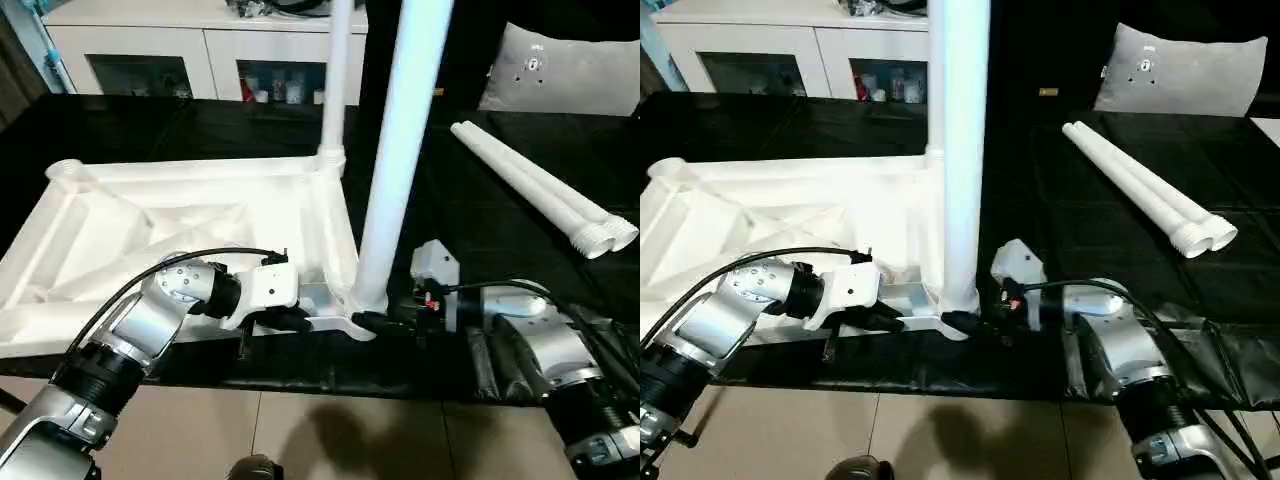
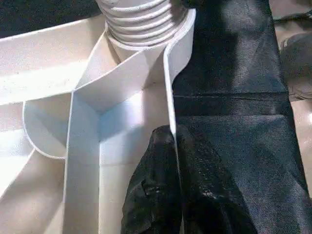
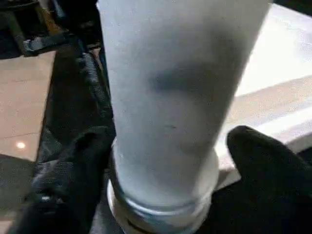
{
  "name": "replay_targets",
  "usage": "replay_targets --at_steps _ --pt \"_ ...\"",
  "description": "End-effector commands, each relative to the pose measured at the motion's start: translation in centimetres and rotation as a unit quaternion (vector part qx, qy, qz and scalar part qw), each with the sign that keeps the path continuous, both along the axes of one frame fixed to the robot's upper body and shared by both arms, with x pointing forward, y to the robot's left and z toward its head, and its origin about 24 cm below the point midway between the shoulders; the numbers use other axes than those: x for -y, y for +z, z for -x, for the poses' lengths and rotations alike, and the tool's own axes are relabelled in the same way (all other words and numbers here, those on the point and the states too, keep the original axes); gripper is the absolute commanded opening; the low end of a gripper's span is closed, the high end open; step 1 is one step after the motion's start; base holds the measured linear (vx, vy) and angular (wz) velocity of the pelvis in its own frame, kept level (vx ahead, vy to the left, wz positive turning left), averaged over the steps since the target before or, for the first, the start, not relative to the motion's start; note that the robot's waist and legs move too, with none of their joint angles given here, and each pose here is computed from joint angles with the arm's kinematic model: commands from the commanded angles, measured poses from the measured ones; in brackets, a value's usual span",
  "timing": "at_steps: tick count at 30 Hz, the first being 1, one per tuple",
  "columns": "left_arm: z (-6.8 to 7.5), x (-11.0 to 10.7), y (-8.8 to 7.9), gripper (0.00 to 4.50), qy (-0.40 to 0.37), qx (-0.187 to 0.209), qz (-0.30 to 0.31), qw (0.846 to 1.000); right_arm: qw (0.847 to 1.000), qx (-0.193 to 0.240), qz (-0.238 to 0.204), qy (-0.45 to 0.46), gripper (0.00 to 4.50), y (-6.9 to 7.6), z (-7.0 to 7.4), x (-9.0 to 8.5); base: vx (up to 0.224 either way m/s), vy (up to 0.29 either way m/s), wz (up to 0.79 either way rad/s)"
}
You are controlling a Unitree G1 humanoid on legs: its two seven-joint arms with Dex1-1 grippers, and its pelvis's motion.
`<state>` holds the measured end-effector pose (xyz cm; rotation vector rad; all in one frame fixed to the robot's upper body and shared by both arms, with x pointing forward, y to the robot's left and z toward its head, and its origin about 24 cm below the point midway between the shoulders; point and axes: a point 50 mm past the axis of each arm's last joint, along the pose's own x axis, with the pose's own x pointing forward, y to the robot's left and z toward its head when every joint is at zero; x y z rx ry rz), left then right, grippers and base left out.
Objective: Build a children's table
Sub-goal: Insert table leg to table base
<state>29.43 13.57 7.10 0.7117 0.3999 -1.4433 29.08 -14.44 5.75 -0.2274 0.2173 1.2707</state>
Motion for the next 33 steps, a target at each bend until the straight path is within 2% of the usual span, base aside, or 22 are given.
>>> replay_targets --at_steps 1,5,6,11,13,22,23,26,30,33 --pt "0.2 0.5 0.0 0.00 -0.032 0.005 -0.020 0.999 1.000 -0.005 -0.006 0.008 3.93 0.3 -0.2 0.0 0.000 0.000 0.00" --pt "0.2 0.3 0.0 0.00 -0.032 0.005 -0.023 0.999 1.000 -0.017 -0.007 0.017 3.56 0.2 0.0 0.0 0.000 0.000 0.00" --pt "0.2 0.3 -0.1 0.00 -0.031 0.004 -0.023 0.999 0.999 -0.025 -0.009 0.019 3.32 0.0 0.1 0.0 0.000 0.000 0.00" --pt "0.2 0.3 -0.1 0.00 -0.030 0.003 -0.023 0.999 0.999 -0.032 -0.013 0.019 3.10 -0.1 0.2 -0.1 0.000 0.000 0.00" --pt "0.2 0.2 -0.1 0.00 -0.028 0.001 -0.022 0.999 0.999 -0.037 -0.019 0.018 2.85 -0.2 0.2 -0.1 0.000 0.000 0.00" --pt "0.2 0.4 -0.1 0.00 0.000 -0.013 0.002 1.000 0.996 -0.083 -0.024 -0.016 2.67 -1.6 0.9 -0.8 0.000 0.000 0.00" --pt "0.3 0.6 0.1 0.00 0.006 -0.017 0.013 1.000 0.995 -0.093 -0.010 -0.045 2.67 -2.3 0.8 -1.0 0.000 0.000 0.00" --pt "0.4 1.1 0.3 0.00 0.020 -0.020 0.029 0.999 0.991 -0.101 0.002 -0.093 2.67 -3.2 0.4 -1.4 0.000 0.000 0.00" --pt "0.5 2.7 0.6 0.00 0.068 -0.010 0.057 0.996 0.979 -0.107 -0.003 -0.174 2.67 -3.8 -0.4 -2.4 0.000 0.000 0.00" --pt "0.5 5.3 1.0 0.00 0.125 0.009 0.094 0.988 0.958 -0.111 -0.013 -0.263 2.67 -4.2 -1.4 -3.4 0.000 0.000 0.00"
